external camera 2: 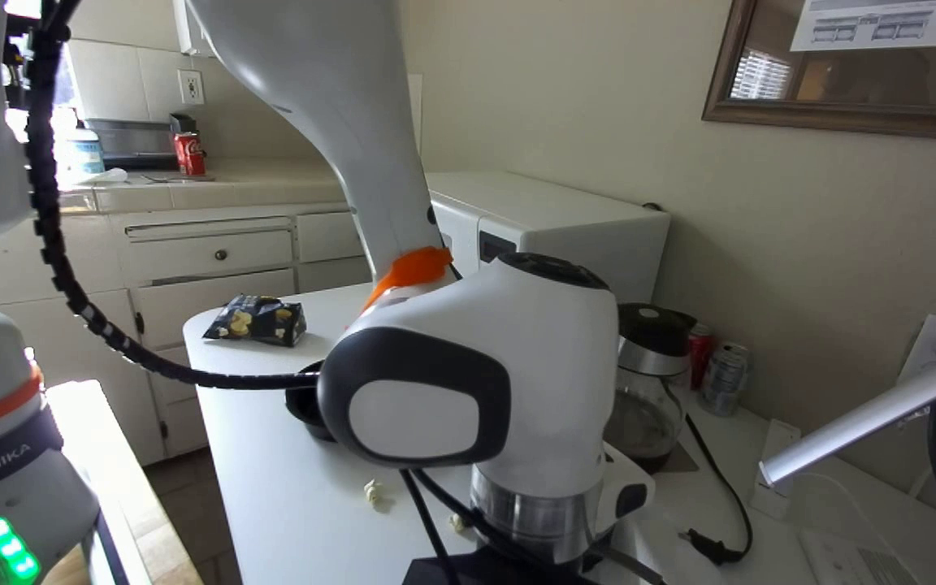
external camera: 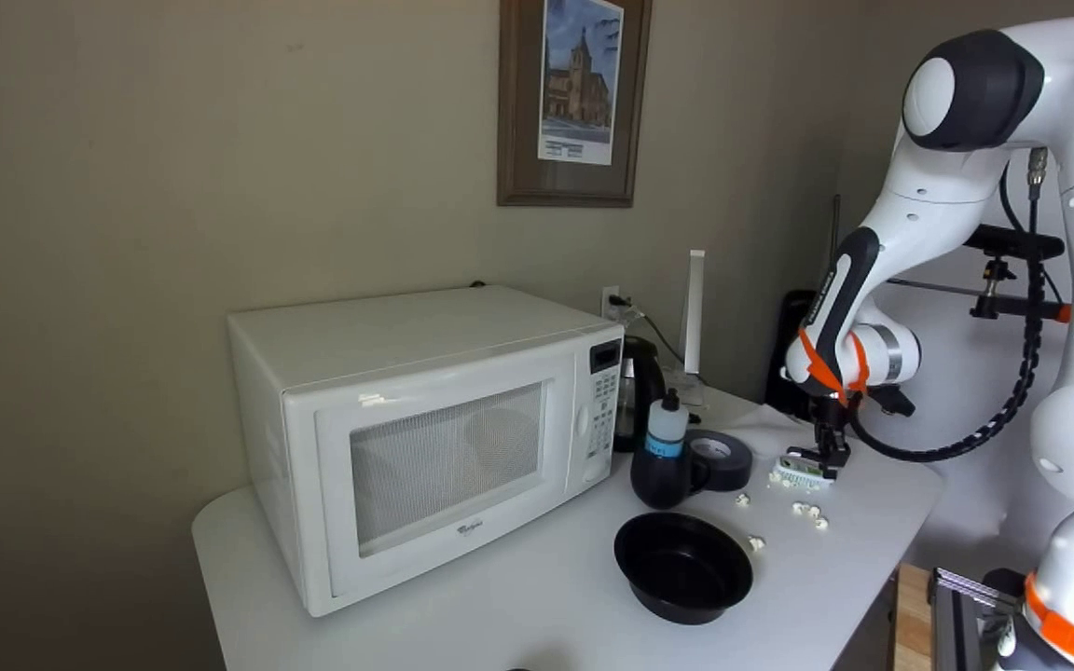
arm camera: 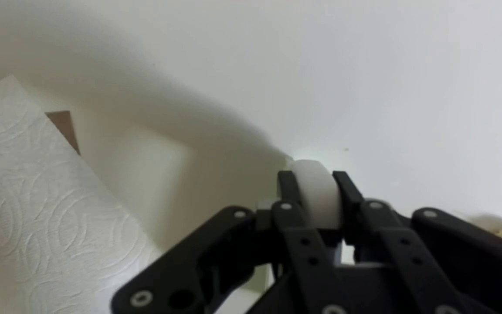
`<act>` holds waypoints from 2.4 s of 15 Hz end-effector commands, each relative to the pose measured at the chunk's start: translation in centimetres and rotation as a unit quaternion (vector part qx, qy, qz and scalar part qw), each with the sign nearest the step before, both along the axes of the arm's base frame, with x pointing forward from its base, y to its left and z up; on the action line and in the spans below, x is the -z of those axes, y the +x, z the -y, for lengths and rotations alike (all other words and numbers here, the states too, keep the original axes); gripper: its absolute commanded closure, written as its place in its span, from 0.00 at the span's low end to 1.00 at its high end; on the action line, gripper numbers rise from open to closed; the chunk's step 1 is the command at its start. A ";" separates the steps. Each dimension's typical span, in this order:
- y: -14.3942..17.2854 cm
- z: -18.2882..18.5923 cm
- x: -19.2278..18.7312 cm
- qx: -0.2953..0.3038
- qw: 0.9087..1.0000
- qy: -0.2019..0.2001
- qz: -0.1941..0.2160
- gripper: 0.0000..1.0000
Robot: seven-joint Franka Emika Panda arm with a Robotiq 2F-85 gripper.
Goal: Use the white brush to sweep the white particles to the left
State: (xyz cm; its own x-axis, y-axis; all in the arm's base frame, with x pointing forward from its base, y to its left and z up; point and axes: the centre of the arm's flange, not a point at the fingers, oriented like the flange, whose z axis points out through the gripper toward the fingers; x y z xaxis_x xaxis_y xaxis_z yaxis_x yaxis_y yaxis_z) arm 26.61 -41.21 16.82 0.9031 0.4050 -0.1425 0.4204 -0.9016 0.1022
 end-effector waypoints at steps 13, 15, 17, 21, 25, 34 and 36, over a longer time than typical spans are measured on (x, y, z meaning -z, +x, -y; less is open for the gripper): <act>-3.1 -10.4 -3.3 -0.054 0.997 0.048 0.004 0.94; -3.3 -9.8 -5.1 -0.040 0.998 0.036 0.020 0.94; -3.4 -8.7 -6.3 -0.027 0.999 0.018 0.032 0.94; -2.4 -5.1 -5.8 0.007 1.000 0.000 0.030 0.94; -0.4 -3.0 -4.7 0.030 0.999 -0.005 0.037 0.94; 2.5 -3.1 0.2 0.039 0.999 -0.011 0.001 0.94; 3.0 -3.4 0.4 0.039 0.999 -0.015 0.000 0.94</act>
